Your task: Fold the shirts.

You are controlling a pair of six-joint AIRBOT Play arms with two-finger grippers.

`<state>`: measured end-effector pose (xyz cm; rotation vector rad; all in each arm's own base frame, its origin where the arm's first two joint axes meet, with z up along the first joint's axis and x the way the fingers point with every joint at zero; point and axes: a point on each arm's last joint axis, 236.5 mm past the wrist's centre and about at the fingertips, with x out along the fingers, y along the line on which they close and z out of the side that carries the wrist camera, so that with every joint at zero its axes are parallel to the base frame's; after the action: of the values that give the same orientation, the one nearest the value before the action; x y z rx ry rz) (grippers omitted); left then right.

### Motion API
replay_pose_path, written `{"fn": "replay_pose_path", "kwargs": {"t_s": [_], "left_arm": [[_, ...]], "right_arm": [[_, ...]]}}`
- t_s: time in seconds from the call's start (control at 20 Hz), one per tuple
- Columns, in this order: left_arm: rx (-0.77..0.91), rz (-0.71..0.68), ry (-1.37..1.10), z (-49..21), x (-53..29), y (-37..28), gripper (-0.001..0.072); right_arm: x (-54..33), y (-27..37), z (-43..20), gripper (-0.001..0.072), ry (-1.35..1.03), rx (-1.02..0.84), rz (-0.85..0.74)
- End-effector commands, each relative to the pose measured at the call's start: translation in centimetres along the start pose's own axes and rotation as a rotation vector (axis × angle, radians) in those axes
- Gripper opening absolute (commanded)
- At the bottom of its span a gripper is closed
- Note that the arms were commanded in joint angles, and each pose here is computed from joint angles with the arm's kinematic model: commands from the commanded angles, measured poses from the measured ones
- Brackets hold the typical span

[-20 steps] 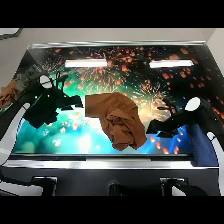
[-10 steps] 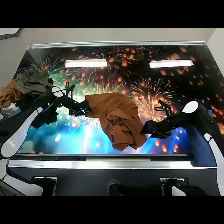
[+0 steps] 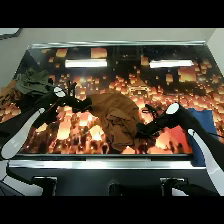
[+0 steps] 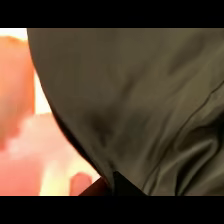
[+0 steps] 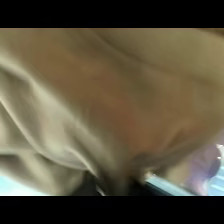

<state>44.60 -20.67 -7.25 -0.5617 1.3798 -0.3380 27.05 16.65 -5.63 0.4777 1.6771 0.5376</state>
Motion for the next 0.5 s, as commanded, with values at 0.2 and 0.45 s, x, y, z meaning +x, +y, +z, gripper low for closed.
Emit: {"fn": "replay_pose_path", "kwargs": {"t_s": [0.2, 0.45], "left_arm": [[0.378, -0.023, -0.433, 6.7, -18.2, -9.1, 0.0026], [0.508, -0.114, -1.108, 4.2, -48.3, -18.5, 0.0027]], "right_arm": [[-14.0, 2.2, 7.5, 0.0047, -0.421, -0.234, -0.236], [-43.7, 13.9, 3.8, 0.0047, -1.327, -0.486, -0.460]]}}
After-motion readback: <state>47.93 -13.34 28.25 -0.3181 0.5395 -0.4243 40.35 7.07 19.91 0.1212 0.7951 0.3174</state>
